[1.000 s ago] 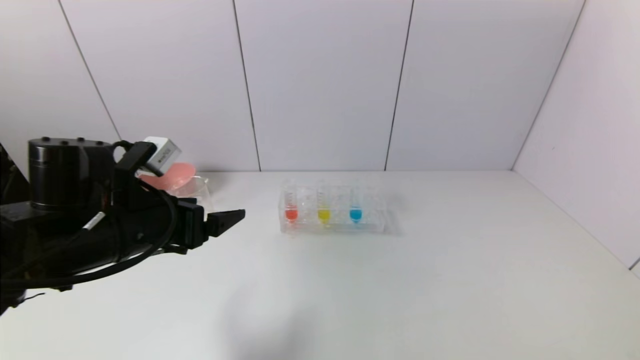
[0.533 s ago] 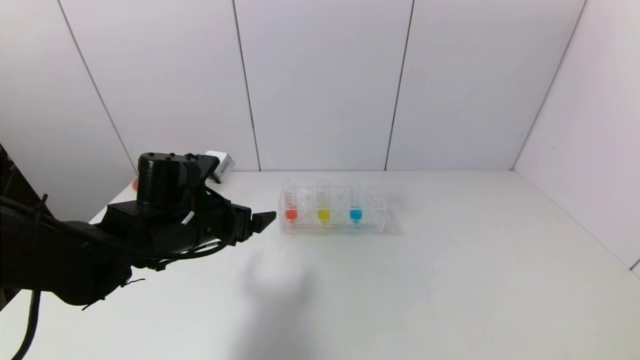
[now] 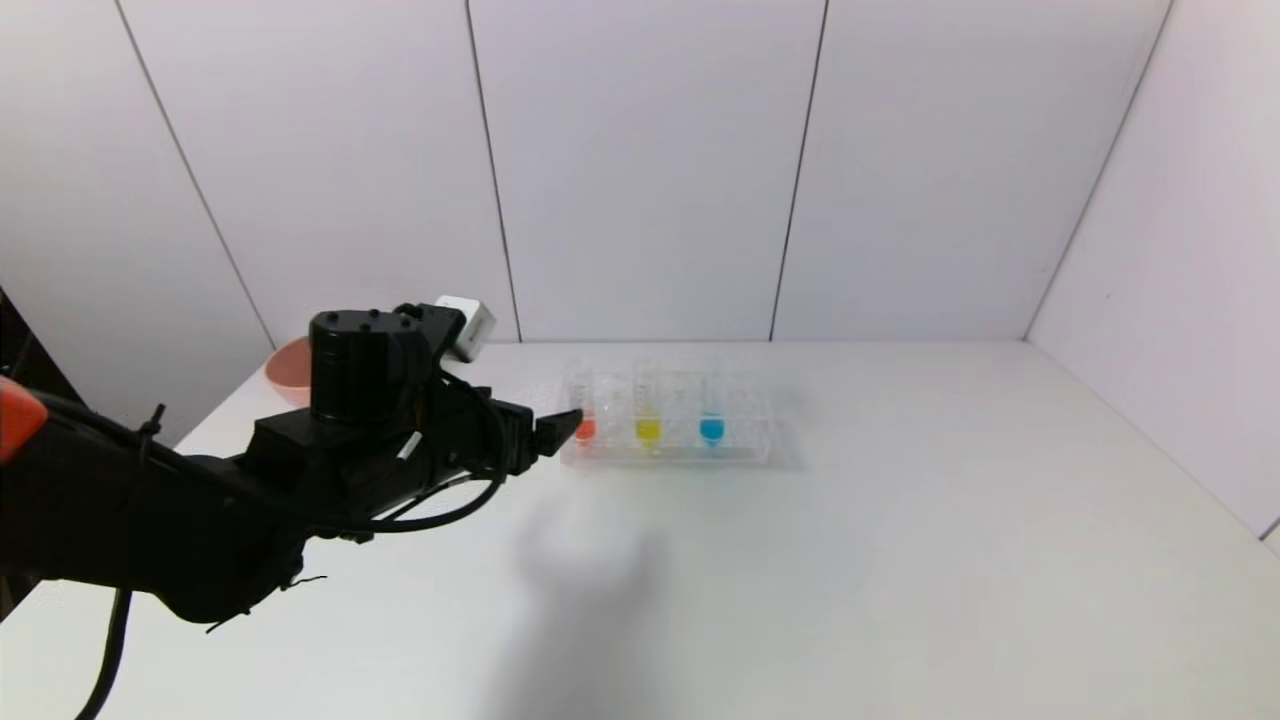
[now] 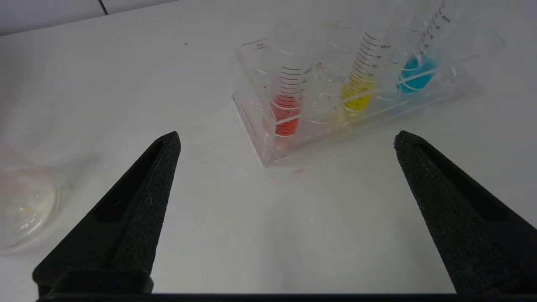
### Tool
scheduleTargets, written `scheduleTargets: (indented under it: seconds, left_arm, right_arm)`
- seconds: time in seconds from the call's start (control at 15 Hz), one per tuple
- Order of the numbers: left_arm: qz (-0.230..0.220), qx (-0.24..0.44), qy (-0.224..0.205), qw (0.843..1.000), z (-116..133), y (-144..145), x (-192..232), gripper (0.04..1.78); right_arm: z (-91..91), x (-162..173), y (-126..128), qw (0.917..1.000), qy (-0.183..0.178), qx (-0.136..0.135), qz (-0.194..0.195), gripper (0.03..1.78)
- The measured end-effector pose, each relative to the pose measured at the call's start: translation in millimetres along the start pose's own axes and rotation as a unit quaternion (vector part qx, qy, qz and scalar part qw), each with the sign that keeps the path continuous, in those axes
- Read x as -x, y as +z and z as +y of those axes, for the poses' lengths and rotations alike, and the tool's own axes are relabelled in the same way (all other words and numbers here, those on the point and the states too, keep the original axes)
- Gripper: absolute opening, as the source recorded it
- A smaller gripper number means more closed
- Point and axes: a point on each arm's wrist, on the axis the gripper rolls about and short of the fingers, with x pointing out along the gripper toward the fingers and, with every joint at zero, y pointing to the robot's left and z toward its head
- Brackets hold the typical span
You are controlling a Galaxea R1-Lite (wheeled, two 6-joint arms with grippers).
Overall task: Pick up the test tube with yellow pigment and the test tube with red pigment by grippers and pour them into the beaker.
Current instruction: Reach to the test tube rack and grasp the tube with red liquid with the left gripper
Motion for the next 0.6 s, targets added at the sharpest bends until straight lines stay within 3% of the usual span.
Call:
scheduleTargets:
  seconds: [0.2,0.6]
  left_arm:
    - [-0.019,-0.005,0.007,1.0,-13.9,-6.0,-8.4,1.77]
    - [-0.001,-0.016,0.014,1.0,-29.0,-20.3,-16.6,1.77]
  right_arm:
    - [0.0,0.0,0.0,1.0,0.0,0.0,0.0,1.71]
    - [0.0,0.0,0.0,1.0,0.0,0.0,0.0,1.71]
